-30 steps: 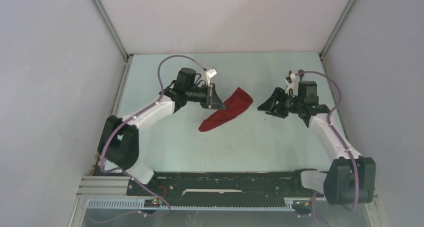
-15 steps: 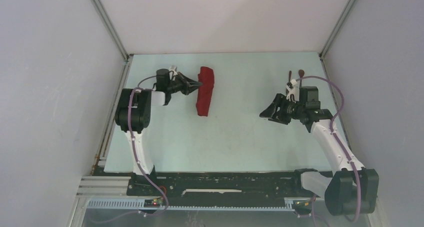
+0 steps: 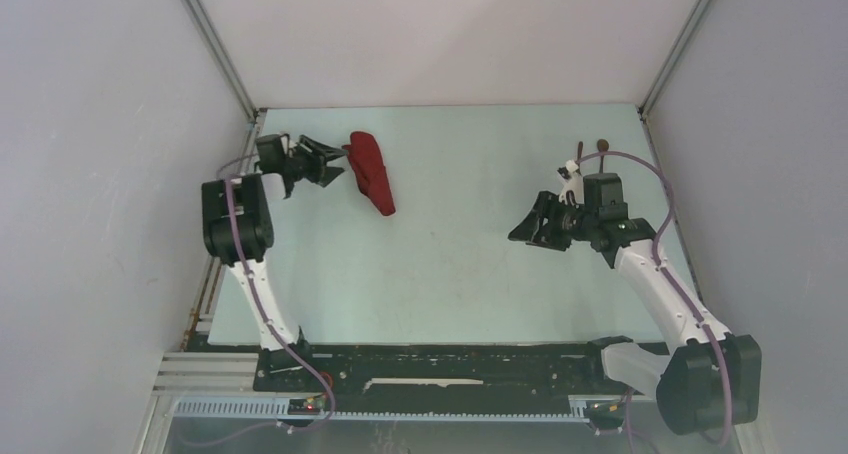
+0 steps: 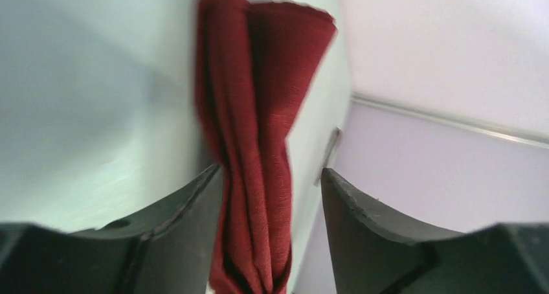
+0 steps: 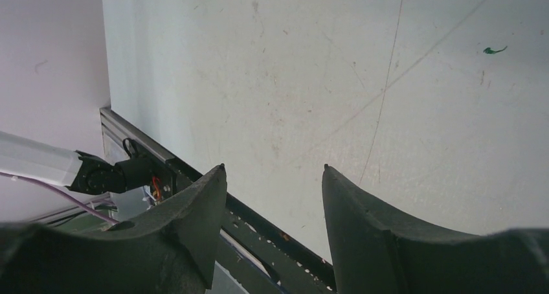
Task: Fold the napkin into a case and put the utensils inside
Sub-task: Turn over the smaller rectangle-folded napkin at the center of the board.
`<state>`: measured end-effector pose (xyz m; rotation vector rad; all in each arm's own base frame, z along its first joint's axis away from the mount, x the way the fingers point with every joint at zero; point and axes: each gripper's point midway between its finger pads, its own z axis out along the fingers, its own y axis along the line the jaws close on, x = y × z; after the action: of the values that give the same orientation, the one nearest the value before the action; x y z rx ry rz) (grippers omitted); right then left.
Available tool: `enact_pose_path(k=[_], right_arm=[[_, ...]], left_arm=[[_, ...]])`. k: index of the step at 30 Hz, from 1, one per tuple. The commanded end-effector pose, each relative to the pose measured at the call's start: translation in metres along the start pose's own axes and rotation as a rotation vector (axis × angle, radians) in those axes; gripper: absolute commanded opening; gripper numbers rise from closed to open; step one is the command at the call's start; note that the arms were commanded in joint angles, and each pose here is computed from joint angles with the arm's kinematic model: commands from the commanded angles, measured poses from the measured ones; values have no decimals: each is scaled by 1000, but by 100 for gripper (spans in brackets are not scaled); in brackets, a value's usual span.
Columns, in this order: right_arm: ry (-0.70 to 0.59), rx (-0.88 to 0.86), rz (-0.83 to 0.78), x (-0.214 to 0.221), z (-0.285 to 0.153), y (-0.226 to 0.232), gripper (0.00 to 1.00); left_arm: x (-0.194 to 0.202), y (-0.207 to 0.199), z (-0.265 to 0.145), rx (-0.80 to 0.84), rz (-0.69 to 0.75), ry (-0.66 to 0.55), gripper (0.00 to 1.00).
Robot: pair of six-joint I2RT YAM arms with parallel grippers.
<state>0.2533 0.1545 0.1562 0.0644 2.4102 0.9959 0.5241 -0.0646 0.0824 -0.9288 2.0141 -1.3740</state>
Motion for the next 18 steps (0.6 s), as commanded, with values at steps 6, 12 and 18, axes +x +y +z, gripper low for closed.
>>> enact_pose_path(k=[6, 12, 18], right_arm=[[5, -2, -40, 11, 11, 2, 63], [15, -18, -49, 12, 16, 5, 63], [21, -24, -60, 15, 14, 8, 63]], left_arm=[[-19, -44, -130, -510, 621, -303, 65], [65, -71, -65, -358, 670, -98, 64], [102, -42, -14, -257, 556, 35, 51]])
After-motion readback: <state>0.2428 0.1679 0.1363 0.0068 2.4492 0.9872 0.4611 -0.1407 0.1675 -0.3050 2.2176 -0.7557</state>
